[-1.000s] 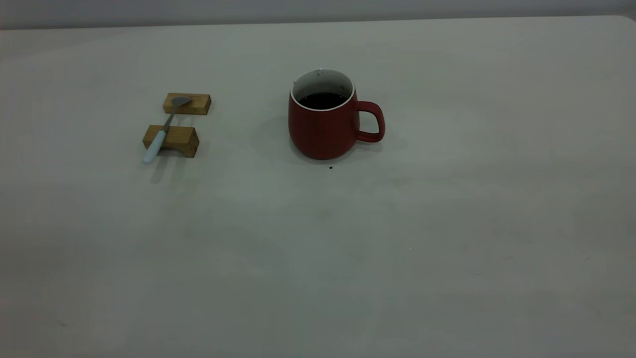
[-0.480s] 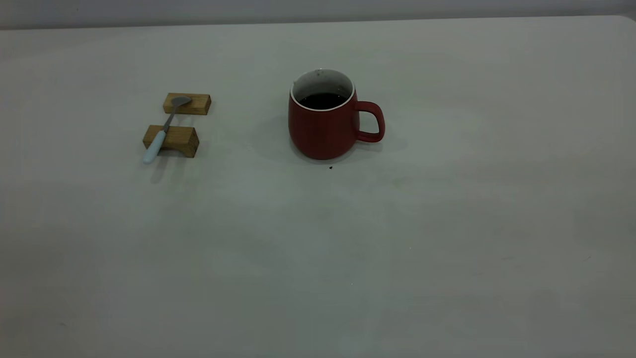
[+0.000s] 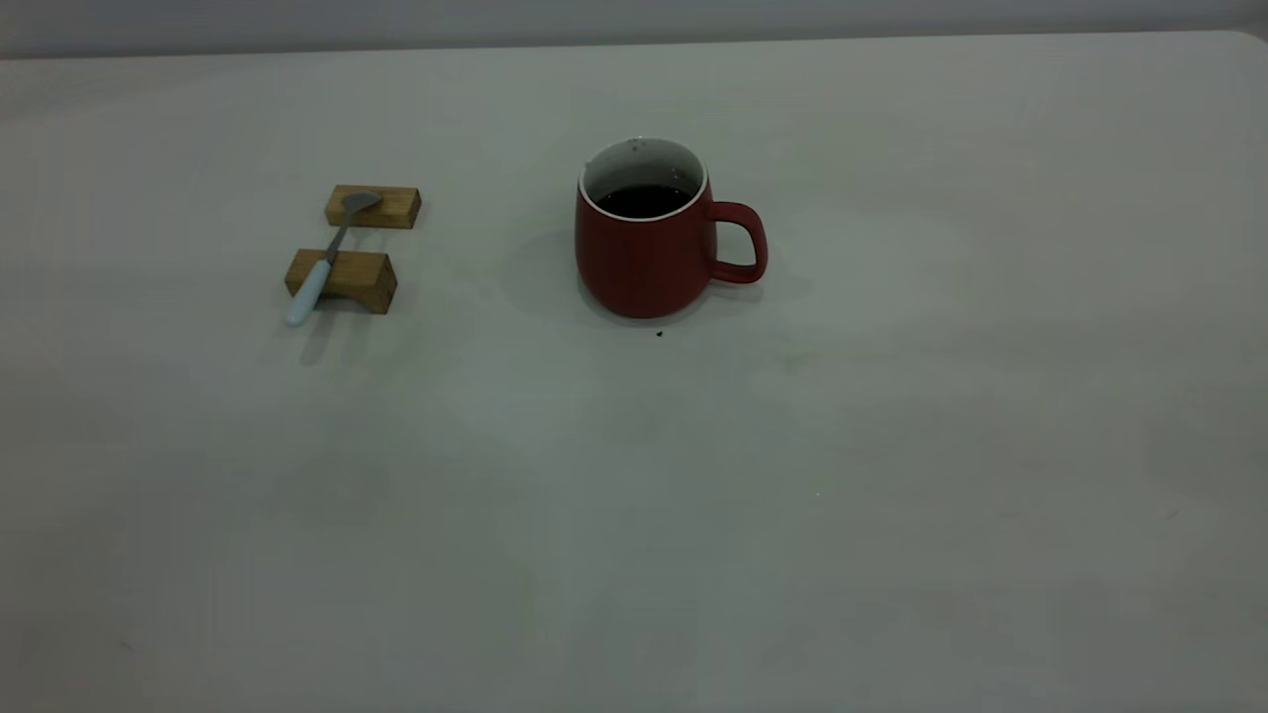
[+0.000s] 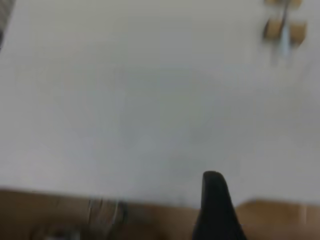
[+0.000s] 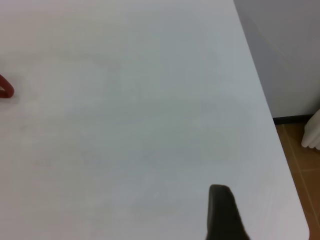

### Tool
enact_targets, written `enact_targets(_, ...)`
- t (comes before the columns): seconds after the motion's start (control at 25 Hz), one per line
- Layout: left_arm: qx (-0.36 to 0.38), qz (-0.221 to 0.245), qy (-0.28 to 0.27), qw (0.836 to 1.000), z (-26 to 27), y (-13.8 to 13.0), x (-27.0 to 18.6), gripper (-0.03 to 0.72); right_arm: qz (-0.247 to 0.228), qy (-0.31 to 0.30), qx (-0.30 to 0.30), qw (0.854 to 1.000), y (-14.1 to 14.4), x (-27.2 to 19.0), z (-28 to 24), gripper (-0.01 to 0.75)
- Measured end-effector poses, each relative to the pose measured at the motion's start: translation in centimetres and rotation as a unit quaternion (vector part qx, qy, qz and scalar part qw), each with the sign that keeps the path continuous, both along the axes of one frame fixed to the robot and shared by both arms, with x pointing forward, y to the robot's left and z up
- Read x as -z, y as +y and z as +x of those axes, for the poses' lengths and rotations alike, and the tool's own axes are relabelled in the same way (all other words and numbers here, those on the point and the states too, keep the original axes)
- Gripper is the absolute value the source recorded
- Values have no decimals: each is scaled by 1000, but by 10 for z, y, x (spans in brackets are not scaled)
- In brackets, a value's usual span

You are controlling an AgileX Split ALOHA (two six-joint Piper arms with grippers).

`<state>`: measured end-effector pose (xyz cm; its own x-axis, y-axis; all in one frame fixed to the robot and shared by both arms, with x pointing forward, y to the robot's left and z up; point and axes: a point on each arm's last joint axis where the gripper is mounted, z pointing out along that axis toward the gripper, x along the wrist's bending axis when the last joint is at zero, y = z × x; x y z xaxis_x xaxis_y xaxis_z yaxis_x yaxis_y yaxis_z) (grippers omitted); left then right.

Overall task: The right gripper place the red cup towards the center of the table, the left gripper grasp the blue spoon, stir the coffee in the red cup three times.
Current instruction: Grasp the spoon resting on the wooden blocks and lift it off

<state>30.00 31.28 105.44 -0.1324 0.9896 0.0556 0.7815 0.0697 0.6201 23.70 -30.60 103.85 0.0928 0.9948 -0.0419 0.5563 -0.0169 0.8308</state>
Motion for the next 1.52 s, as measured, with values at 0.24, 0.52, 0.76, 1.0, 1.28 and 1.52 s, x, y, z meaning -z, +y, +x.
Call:
enact_targets(0.24,0,-3,168,986,85,-1,23,585,0,0,0,1000,0,0,0,492)
enact_targets(0.52,17,-17,251,968,180,-6,63,585,0,0,0,1000,0,0,0,492)
enact_targets(0.76,34,-33,272,961,240,-10,105,585,0,0,0,1000,0,0,0,492)
enact_targets(1.0,50,-48,305,950,287,-23,155,585,0,0,0,1000,0,0,0,492)
enact_targets(1.28,83,-41,316,944,322,-53,192,585,0,0,0,1000,0,0,0,492)
enact_targets(1.52,91,-45,317,943,336,-71,207,585,0,0,0,1000,0,0,0,492)
